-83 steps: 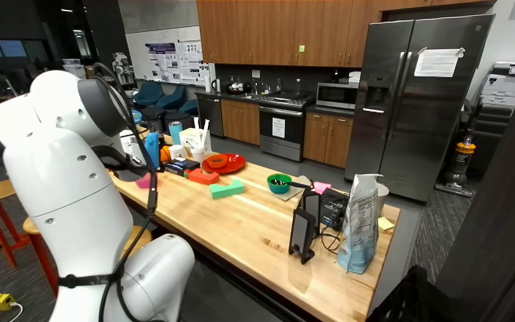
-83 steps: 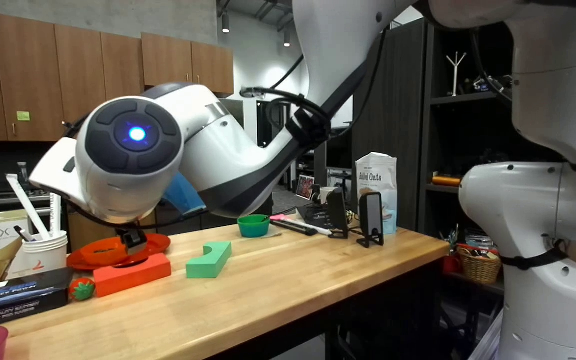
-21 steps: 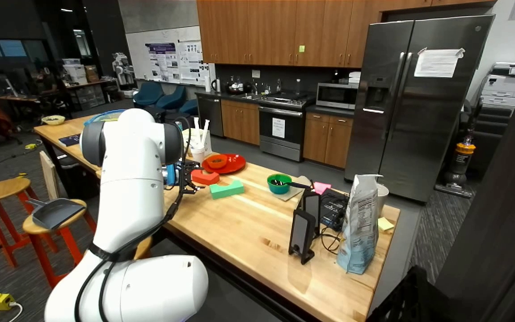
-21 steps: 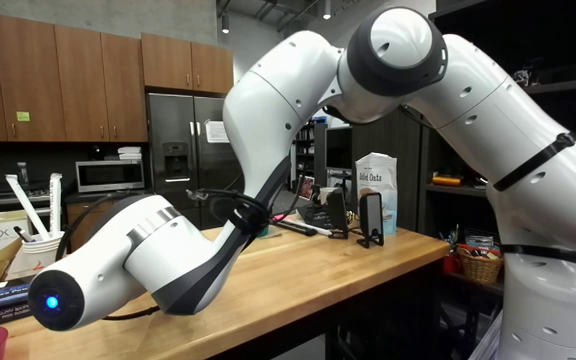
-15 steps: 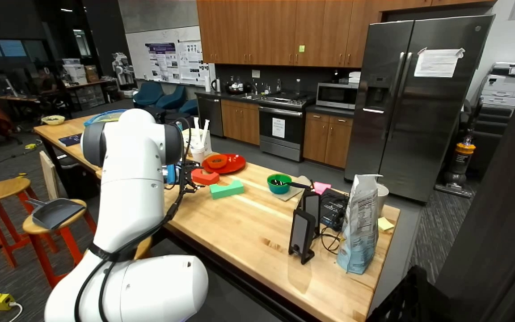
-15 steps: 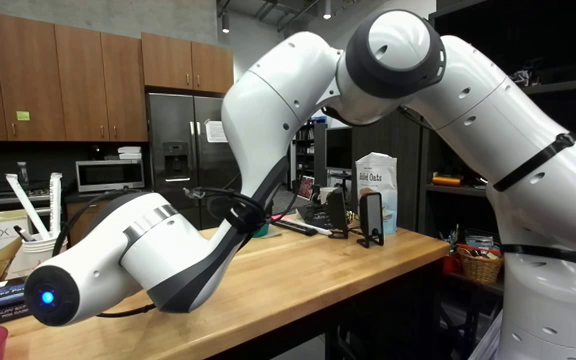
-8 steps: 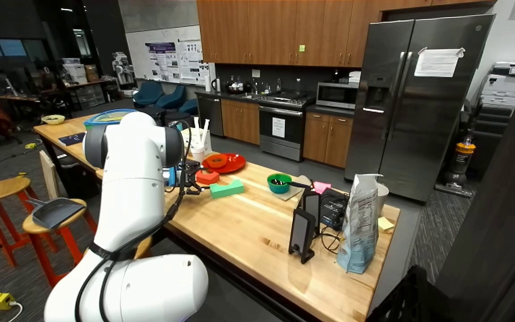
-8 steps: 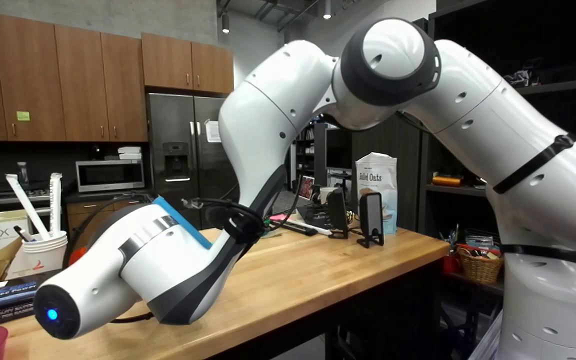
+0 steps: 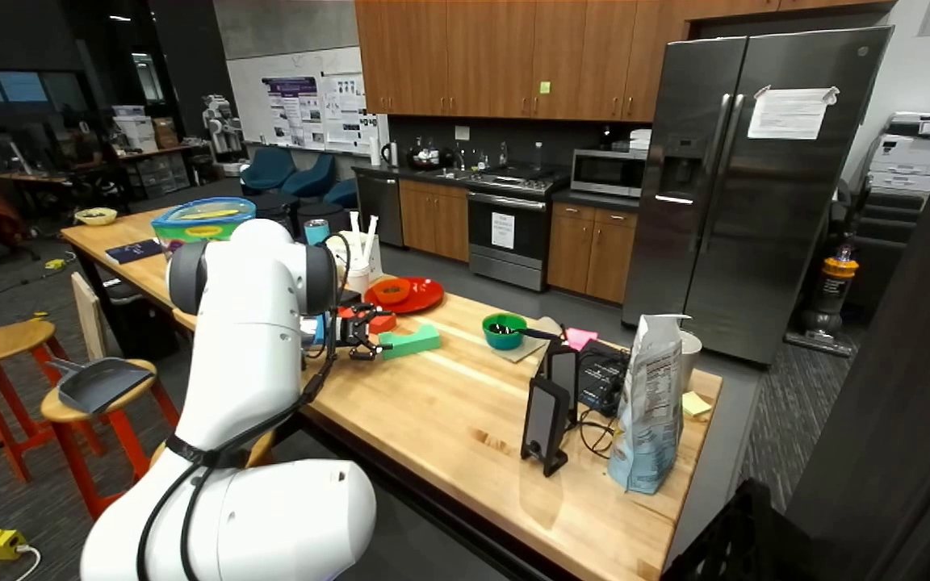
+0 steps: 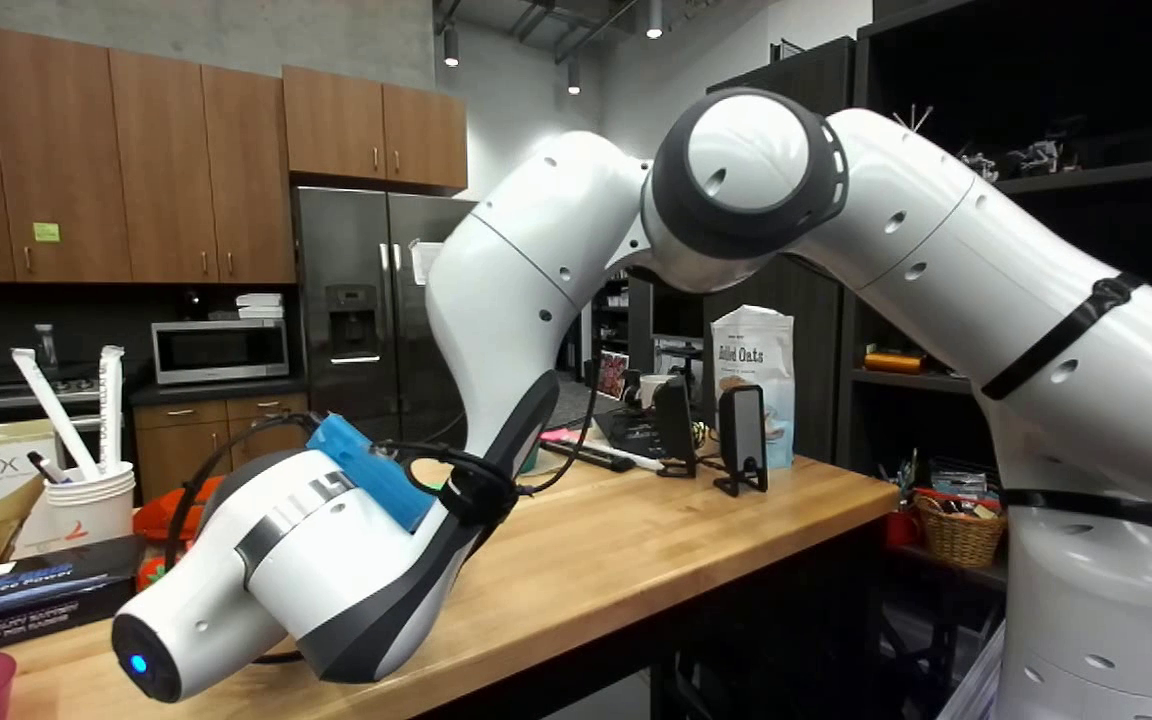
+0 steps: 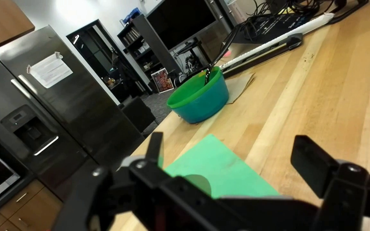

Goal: Turn the orange and green blocks to the right

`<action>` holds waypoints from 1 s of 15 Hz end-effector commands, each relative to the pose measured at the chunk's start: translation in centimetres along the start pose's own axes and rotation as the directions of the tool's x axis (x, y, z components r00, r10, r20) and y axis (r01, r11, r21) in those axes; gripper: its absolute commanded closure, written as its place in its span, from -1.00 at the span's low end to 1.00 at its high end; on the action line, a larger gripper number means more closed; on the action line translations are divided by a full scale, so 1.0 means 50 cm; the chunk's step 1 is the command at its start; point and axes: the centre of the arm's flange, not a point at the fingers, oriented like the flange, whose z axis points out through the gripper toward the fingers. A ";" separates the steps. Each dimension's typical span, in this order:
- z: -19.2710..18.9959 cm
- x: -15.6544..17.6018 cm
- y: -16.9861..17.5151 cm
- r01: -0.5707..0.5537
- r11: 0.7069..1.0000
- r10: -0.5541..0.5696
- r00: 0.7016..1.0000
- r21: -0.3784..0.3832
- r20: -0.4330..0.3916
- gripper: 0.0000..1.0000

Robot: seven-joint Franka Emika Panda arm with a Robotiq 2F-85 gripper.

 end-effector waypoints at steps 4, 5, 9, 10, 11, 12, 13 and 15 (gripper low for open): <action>-0.004 0.018 0.027 0.057 0.986 -0.032 0.987 0.159 -0.156 -1.00; -0.007 0.020 0.033 0.057 0.981 -0.024 0.983 0.183 -0.180 -1.00; -0.009 0.021 0.058 0.067 0.949 0.032 0.951 0.308 -0.307 -1.00; -0.005 0.019 0.063 0.055 0.945 0.051 0.949 0.322 -0.312 -1.00; -0.002 0.017 0.067 0.038 0.943 0.071 0.947 0.329 -0.313 -1.00; -0.001 0.014 0.070 0.016 0.942 0.098 0.942 0.334 -0.322 -1.00; -0.001 0.012 0.073 -0.014 0.948 0.126 0.934 0.318 -0.334 -1.00; -0.007 0.013 0.074 -0.063 0.958 0.162 0.923 0.280 -0.348 -1.00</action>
